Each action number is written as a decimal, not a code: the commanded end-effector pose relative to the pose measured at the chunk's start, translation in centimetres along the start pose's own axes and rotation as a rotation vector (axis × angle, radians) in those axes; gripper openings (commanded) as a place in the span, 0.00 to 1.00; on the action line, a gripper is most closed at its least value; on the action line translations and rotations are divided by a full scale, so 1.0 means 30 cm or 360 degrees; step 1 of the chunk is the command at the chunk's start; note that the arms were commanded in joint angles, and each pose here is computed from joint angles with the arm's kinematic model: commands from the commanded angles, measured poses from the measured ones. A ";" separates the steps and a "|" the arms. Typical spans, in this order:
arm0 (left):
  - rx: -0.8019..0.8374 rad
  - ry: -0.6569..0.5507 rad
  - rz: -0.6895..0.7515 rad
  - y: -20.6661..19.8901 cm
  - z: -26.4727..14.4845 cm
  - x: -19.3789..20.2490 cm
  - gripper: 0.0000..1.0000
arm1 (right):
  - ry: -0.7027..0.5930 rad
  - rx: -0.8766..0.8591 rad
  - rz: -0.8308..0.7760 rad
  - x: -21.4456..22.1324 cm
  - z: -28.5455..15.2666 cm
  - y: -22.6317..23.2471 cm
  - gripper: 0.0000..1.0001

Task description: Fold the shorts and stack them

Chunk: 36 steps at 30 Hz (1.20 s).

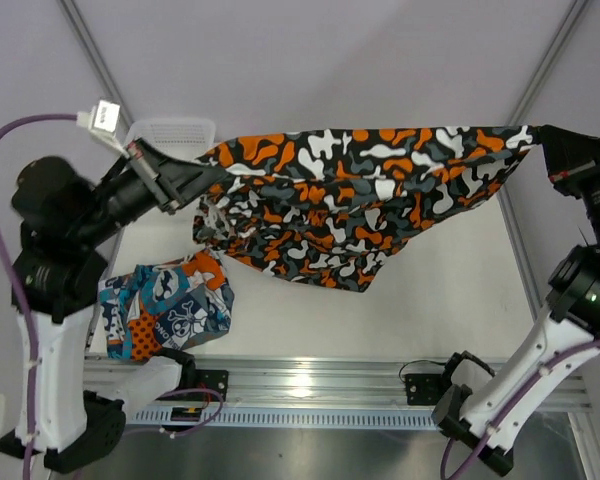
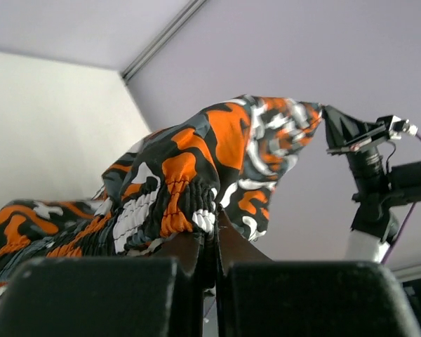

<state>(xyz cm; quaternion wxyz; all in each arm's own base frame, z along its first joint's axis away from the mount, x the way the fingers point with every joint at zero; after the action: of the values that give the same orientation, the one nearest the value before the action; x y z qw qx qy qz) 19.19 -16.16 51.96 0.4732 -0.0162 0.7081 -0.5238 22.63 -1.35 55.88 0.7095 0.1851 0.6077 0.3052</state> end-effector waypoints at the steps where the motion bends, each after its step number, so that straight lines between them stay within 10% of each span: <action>1: 0.0205 -0.0186 0.0025 -0.168 -0.180 0.005 0.00 | -0.0118 -0.0072 -0.0128 0.001 -0.121 0.168 0.00; 6: 0.0257 -0.0280 0.0083 -0.222 -0.259 0.011 0.00 | -0.0466 -0.0060 -0.0280 -0.044 -0.263 0.307 0.00; 18: 0.0181 -0.0054 -0.0098 -0.025 0.129 -0.126 0.00 | 0.0096 -0.0104 0.0014 -0.012 0.041 0.065 0.00; 29: 0.0019 -0.0091 0.0046 -0.019 0.024 -0.092 0.00 | 0.0283 -0.0190 -0.0173 0.101 0.006 0.211 0.00; 36: 0.0096 -0.0242 0.0126 -0.134 -0.173 -0.031 0.00 | 0.0006 -0.0382 -0.0325 0.015 -0.245 0.398 0.00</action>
<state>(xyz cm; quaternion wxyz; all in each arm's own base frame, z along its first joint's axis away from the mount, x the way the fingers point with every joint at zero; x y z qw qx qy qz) 16.90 -14.70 54.46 0.5120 -0.0232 0.6767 -0.5286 17.72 6.84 59.45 0.6996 0.0583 0.6305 0.3311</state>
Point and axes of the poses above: each gripper's point midway between its finger pads, its own z axis out along the fingers, its own y axis along the line the jaws close on, x = y × z, the point moved 2 cm from there along -z, back along the fingers, and after that the axes turned 1 degree about -z, right-handed, at the moved point
